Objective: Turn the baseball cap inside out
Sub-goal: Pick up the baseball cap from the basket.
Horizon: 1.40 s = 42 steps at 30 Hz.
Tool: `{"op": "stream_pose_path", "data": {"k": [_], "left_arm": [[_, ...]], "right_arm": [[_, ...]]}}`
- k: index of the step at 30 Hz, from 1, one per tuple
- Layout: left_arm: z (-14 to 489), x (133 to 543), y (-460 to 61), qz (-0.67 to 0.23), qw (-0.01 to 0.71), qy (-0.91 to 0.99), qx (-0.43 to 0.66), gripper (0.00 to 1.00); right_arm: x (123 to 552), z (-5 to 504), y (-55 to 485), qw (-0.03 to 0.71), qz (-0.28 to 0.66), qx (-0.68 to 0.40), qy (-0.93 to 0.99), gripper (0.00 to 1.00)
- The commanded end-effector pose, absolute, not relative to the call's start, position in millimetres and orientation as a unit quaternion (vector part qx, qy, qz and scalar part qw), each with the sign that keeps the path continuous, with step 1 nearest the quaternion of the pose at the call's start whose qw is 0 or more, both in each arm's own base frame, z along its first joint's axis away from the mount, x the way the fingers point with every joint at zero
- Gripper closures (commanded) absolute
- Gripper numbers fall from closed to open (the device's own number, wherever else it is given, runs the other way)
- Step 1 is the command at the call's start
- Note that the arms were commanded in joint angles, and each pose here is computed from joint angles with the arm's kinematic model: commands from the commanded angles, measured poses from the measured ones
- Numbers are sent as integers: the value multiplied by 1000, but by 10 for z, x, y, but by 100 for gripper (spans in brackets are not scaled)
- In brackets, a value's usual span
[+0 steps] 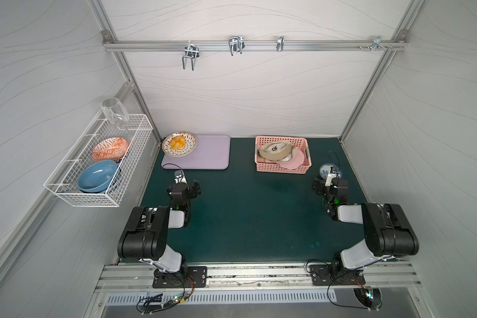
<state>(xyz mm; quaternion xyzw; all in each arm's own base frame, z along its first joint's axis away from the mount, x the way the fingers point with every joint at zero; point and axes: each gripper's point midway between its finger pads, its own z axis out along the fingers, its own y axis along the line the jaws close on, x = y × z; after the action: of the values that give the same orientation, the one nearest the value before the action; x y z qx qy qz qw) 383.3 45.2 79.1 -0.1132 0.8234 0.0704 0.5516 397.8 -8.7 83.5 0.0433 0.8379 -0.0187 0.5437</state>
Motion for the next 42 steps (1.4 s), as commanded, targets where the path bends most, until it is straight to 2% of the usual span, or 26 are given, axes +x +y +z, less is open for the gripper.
{"op": "stream_pose_path", "data": {"k": [1,23,29,33,36,42], "left_arm": [[941,3940,442,71,571,810,-112,0],[943,3932,441,70,572,809,-112,0],[1248,3803,494,80,590,793,-129,0],[1493,3688,524,67,579,795,-168,0],[1595,3602,452,44,572,795,-194,0],[1784,3560,6,-16,553,813,-183,0]], "right_arm": [[4005,837,-69,544,-17,41,838,1],[4006,873,-88,545,-24,43,837,1],[3875,1130,-209,483,-37,97,870,1],[3861,1397,19,468,26,79,880,1],[3854,1583,348,440,116,54,889,1],[3932,1991,953,365,267,27,892,1]]}}
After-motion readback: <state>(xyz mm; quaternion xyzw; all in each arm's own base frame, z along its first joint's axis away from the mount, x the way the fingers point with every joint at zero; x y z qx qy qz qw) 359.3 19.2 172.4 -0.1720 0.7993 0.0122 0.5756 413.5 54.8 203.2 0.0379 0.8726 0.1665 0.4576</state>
